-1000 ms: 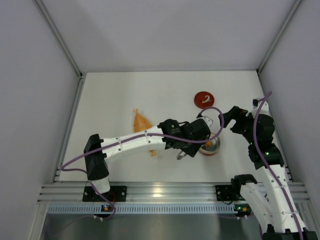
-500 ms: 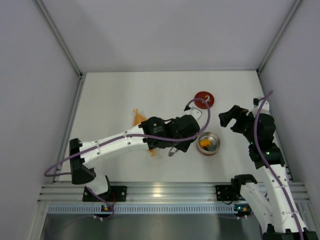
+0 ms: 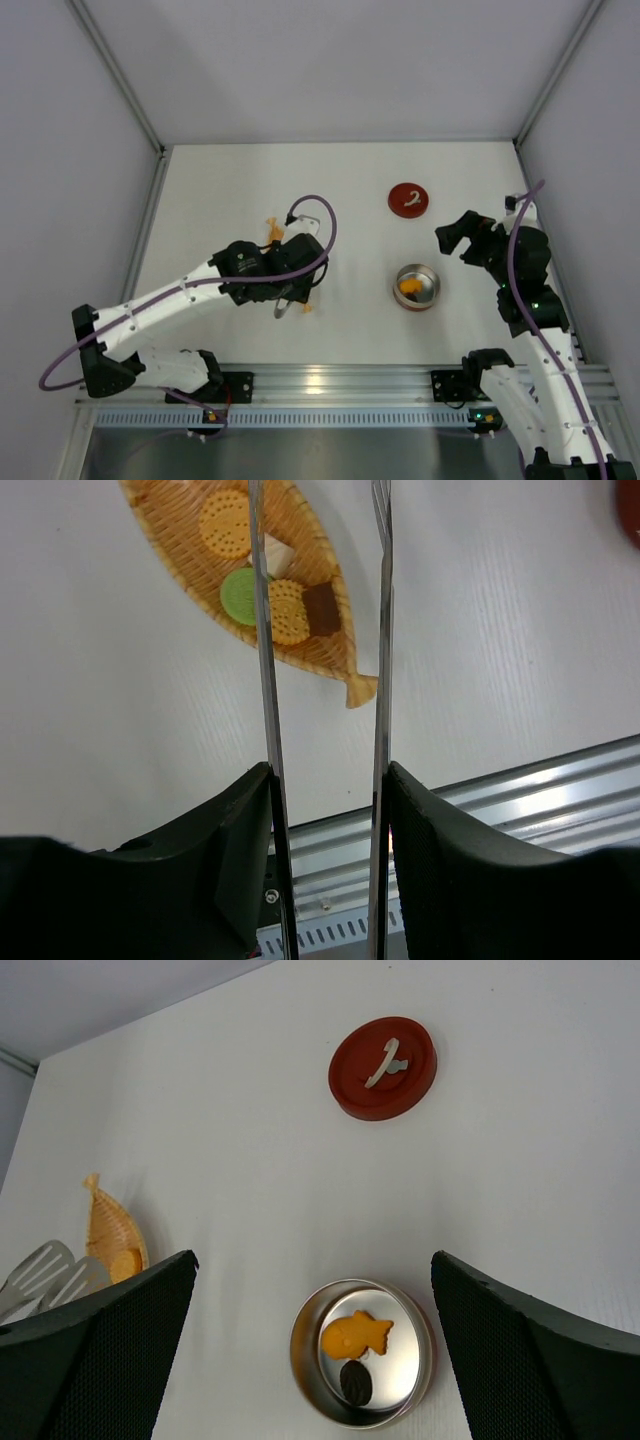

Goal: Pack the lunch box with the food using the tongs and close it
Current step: Pick up the fake food from the plate.

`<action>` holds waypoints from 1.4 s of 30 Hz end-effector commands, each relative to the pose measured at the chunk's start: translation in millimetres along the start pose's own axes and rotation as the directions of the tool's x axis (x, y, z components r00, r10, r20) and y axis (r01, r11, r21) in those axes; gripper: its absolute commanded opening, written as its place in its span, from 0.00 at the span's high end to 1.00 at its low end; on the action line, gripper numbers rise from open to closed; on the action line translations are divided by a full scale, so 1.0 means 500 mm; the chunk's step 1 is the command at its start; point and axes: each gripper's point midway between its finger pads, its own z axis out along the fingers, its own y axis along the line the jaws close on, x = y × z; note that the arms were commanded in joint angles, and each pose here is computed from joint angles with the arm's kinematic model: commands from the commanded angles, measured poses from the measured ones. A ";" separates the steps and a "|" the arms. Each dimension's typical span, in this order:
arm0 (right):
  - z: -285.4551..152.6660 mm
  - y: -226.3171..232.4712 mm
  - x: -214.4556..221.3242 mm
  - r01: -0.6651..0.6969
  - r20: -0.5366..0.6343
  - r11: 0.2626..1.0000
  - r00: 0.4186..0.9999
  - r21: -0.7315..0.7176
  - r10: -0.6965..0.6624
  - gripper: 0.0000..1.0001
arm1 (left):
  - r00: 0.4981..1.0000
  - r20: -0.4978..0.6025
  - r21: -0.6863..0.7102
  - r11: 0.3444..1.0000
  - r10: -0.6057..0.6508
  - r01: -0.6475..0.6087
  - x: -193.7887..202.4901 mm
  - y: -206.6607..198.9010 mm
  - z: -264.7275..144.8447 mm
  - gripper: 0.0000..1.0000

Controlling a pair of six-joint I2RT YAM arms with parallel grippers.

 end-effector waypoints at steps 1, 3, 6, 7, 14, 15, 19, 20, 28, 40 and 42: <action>-0.002 0.024 -0.023 0.007 0.030 0.999 1.000 -0.042 -0.005 0.01 | 0.998 0.017 -0.009 0.998 -0.068 0.068 -0.008 0.039 -0.005 0.48; 0.000 0.023 -0.022 0.005 0.029 0.999 1.000 -0.042 -0.004 0.00 | 0.997 -0.001 -0.027 0.997 -0.076 0.076 -0.001 0.058 0.013 0.47; 0.001 0.023 -0.020 0.005 0.027 0.999 1.000 -0.042 -0.003 0.00 | 0.996 -0.024 -0.034 0.995 -0.090 0.089 0.001 0.075 0.034 0.48; 0.001 0.022 -0.019 0.004 0.025 0.999 1.000 -0.042 -0.003 0.01 | 0.995 -0.037 -0.039 0.995 -0.092 0.091 0.008 0.080 0.044 0.48; 0.002 0.021 -0.017 0.010 0.023 0.999 1.000 -0.040 -0.009 0.01 | 0.992 -0.065 -0.049 0.993 -0.110 0.107 0.015 0.102 0.082 0.48; 0.002 0.021 -0.018 0.009 0.025 0.999 1.000 -0.042 -0.008 0.01 | 0.991 -0.069 -0.043 0.993 -0.111 0.108 0.014 0.103 0.087 0.48; 0.002 0.021 -0.018 0.010 0.026 0.999 1.000 -0.040 -0.009 0.00 | 0.990 -0.094 -0.042 0.994 -0.107 0.103 0.022 0.106 0.109 0.48; 0.001 0.021 -0.019 0.011 0.027 0.999 1.000 -0.041 -0.010 0.00 | 0.989 -0.095 -0.047 0.993 -0.110 0.106 0.021 0.109 0.113 0.48; 0.003 0.019 -0.015 0.013 0.023 0.999 1.000 -0.040 -0.012 0.01 | 0.987 -0.109 -0.088 0.990 -0.117 0.107 0.026 0.131 0.137 0.48; 0.002 0.020 -0.018 0.016 0.025 0.999 1.000 -0.038 -0.015 0.01 | 0.984 -0.141 -0.080 0.992 -0.111 0.100 0.042 0.134 0.157 0.48; 0.002 0.020 -0.020 0.018 0.027 0.999 0.999 -0.039 -0.017 0.01 | 0.983 -0.145 -0.073 0.992 -0.111 0.101 0.043 0.132 0.160 0.48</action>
